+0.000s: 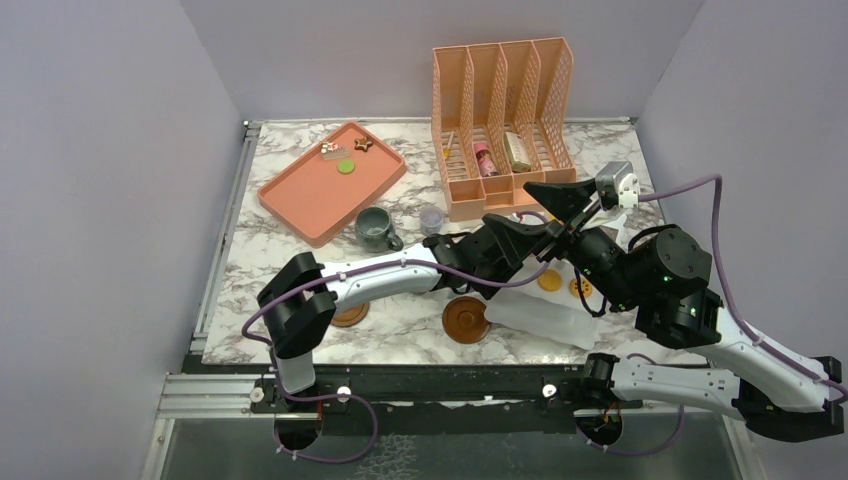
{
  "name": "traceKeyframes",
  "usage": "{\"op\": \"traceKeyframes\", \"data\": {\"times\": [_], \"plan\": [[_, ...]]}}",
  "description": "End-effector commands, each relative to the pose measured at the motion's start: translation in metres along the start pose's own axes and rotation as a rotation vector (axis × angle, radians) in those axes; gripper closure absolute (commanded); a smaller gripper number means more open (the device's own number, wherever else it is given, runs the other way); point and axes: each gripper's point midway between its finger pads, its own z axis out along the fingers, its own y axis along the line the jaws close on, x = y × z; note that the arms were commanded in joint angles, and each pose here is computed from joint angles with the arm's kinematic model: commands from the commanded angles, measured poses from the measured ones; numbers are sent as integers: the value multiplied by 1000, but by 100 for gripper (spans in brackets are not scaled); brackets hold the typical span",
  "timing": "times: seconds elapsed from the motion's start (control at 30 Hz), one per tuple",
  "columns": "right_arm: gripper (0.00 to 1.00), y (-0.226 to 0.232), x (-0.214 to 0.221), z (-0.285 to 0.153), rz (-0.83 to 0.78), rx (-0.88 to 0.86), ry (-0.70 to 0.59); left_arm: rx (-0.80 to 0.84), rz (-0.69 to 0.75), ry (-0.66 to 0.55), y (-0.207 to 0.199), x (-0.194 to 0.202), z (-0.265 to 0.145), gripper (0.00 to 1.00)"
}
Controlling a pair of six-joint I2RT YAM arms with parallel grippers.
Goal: Serve the afternoon tea
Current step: Place the desert on the desert table.
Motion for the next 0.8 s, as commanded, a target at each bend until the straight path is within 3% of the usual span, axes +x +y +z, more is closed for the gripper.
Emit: {"op": "traceKeyframes", "data": {"times": [0.0, 0.77], "plan": [[3, -2, -6, 0, 13, 10, -15, -3, 15, -55, -2, -13, -17, 48], [3, 0, -8, 0, 11, -3, -21, -38, 21, -37, 6, -5, -25, 47]]}}
